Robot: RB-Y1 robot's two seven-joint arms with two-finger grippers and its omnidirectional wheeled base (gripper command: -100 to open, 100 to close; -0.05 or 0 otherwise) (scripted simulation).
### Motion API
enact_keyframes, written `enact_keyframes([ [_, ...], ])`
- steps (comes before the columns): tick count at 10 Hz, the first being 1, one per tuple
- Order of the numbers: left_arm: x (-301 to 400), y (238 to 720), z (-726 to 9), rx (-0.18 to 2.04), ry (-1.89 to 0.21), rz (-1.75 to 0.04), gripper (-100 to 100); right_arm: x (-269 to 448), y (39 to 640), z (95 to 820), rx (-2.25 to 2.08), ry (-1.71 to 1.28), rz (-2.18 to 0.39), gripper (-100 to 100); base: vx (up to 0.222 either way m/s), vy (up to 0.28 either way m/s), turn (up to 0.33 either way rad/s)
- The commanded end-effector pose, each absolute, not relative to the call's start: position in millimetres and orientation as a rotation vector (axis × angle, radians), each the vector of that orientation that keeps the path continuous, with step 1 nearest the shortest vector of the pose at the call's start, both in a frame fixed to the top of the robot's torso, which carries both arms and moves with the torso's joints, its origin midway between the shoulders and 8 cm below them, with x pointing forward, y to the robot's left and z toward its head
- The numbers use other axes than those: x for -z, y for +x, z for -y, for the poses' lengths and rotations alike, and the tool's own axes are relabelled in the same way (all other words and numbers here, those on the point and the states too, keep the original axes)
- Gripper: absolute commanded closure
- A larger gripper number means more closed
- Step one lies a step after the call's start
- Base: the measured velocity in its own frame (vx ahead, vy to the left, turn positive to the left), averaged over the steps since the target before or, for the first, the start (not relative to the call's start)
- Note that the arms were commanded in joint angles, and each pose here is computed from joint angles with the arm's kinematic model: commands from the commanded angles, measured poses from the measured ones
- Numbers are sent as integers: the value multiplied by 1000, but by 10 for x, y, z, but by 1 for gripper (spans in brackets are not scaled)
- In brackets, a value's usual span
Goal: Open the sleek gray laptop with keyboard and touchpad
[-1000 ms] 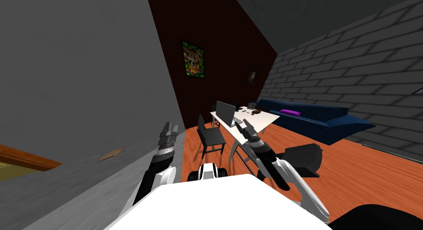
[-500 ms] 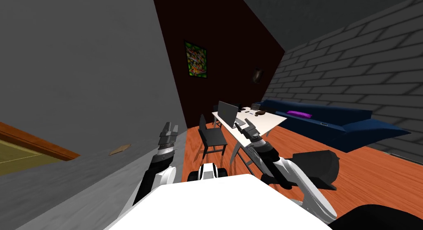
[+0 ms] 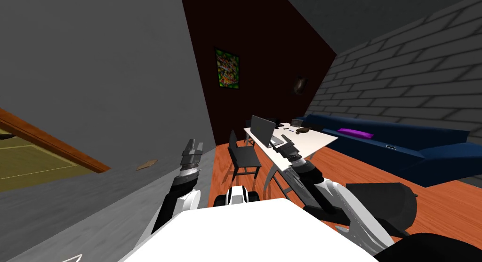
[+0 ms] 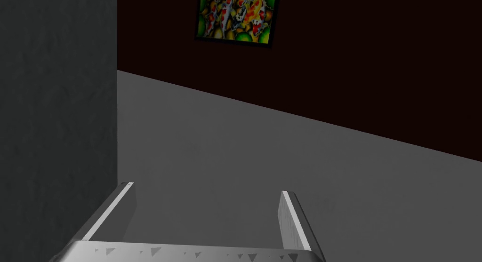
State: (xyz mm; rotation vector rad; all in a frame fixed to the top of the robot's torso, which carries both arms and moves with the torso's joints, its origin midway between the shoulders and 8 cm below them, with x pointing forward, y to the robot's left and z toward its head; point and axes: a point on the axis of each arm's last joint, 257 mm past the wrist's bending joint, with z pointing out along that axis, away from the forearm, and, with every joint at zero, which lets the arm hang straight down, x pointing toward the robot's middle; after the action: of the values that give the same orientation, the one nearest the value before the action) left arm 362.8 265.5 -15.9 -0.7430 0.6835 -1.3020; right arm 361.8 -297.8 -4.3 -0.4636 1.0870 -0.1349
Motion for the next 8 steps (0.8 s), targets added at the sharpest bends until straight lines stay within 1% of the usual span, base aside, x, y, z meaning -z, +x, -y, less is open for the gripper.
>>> enact_keyframes([
  [1,160,3628,-2656,1302,-743,-684,0,104,3653,3118,277,-558,-1093,-100,17,-13,130],
  [8,159,3628,-2655,1302,-743,-684,0,238,3724,3456,578,-767,-1108,-100,16,-14,93],
])
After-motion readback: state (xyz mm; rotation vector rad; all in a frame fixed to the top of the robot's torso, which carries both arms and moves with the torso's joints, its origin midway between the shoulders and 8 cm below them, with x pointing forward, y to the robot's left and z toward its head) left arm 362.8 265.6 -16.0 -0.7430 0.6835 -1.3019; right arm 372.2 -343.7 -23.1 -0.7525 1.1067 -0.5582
